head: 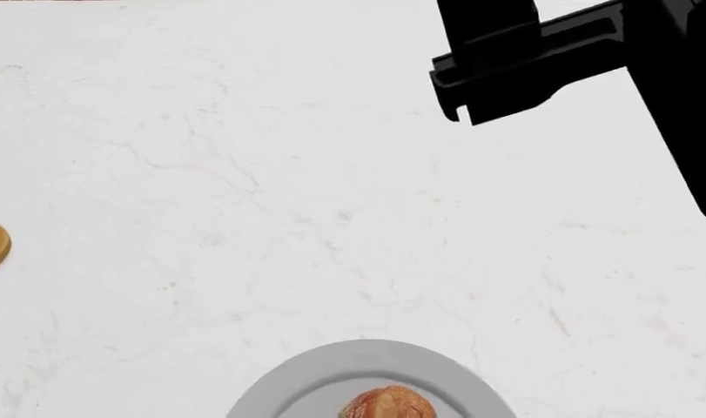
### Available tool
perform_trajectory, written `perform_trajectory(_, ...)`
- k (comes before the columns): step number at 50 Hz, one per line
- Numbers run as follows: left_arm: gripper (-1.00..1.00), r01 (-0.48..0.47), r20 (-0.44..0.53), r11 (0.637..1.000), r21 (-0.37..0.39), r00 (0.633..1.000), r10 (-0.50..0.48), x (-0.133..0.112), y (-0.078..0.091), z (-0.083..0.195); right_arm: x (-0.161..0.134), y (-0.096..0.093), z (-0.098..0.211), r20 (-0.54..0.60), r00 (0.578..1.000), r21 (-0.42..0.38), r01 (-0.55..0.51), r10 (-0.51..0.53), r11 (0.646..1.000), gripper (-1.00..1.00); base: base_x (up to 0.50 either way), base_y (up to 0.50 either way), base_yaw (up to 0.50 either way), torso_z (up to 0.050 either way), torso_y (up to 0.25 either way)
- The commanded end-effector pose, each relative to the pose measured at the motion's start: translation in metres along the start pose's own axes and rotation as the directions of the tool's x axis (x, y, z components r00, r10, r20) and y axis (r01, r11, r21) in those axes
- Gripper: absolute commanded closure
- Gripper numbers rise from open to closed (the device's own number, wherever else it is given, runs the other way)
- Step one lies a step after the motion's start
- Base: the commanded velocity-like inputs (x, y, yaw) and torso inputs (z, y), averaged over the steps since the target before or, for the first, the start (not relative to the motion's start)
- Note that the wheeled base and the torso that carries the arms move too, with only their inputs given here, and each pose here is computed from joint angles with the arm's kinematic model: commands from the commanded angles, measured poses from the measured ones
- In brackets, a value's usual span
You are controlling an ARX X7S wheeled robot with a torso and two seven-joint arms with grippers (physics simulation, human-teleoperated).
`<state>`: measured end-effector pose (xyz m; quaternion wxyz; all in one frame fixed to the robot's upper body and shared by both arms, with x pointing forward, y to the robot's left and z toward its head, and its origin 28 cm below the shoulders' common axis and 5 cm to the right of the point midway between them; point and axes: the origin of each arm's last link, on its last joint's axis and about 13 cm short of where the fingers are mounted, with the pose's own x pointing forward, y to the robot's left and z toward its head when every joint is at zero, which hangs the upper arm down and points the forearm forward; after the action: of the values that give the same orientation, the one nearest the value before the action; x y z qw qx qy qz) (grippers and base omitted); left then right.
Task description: Place all breads on the cutting board.
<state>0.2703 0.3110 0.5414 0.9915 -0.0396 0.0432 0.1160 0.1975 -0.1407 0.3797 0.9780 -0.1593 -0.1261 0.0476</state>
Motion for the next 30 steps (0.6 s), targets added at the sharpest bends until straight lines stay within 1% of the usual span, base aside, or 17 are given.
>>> perform_trajectory(1, 1.0, -0.006, 0.024, 1.0, 0.0, 1.0, 0.006, -0.01, 0.002, 0.005, -0.002, 0.0, 0.001, 0.004, 1.0, 0.008, -0.007, 0.007, 1.0, -1.0, 0.0, 0.0, 0.0, 0.0, -0.25)
perform_trajectory(6, 1.0, -0.003, 0.025, 1.0, -0.008, 1.0, 0.003, -0.009, 0.003, 0.004, -0.003, -0.001, 0.001, 0.003, 1.0, 0.009, -0.004, 0.004, 1.0, -1.0, 0.0, 0.0, 0.0, 0.0, -0.25)
perform_trajectory(17, 1.0, -0.038, 0.037, 0.999, 0.011, 0.999, 0.038, -0.017, 0.005, 0.007, -0.003, 0.0, 0.0, 0.001, 1.0, 0.01, -0.006, 0.006, 1.0, -1.0, 0.0, 0.0, 0.0, 0.0, -0.244)
perform_trajectory(22, 1.0, -0.053, 0.039, 0.999, 0.011, 0.998, 0.052, -0.018, 0.006, 0.007, -0.002, -0.001, 0.0, 0.0, 1.0, 0.012, -0.006, 0.006, 1.0, -1.0, 0.0, 0.0, 0.0, 0.0, -0.161)
perform_trajectory(25, 1.0, -0.096, 0.034, 0.995, 0.006, 0.995, 0.095, -0.019, 0.006, 0.007, -0.002, -0.002, 0.002, 0.002, 1.0, 0.01, -0.003, 0.003, 1.0, -1.0, 0.0, 0.0, 0.0, 0.0, -0.016)
perform_trajectory(27, 1.0, -0.099, 0.019, 0.995, -0.011, 0.995, 0.099, -0.02, 0.007, 0.006, -0.002, -0.003, 0.002, 0.002, 1.0, 0.003, 0.005, -0.005, 1.0, -1.0, 0.0, 0.0, 0.0, 0.0, 0.0)
perform_trajectory(28, 1.0, -0.048, 0.012, 0.997, -0.055, 0.999, 0.048, -0.021, 0.006, 0.005, -0.002, -0.003, 0.001, 0.0, 1.0, 0.002, 0.005, -0.005, 1.0, -1.0, 0.0, 0.0, 0.0, 0.0, 0.0)
perform_trajectory(29, 1.0, -0.067, 0.021, 0.996, -0.051, 0.997, 0.068, -0.024, 0.008, 0.006, -0.002, -0.002, 0.0, -0.005, 1.0, 0.003, 0.003, -0.003, 1.0, -1.0, 0.0, 0.0, 0.0, 0.0, 0.0)
perform_trajectory(30, 1.0, -0.065, 0.022, 0.997, -0.037, 0.998, 0.065, -0.024, 0.008, 0.007, -0.001, -0.002, 0.0, -0.007, 1.0, 0.006, 0.003, -0.003, 1.0, -1.0, 0.0, 0.0, 0.0, 0.0, 0.0)
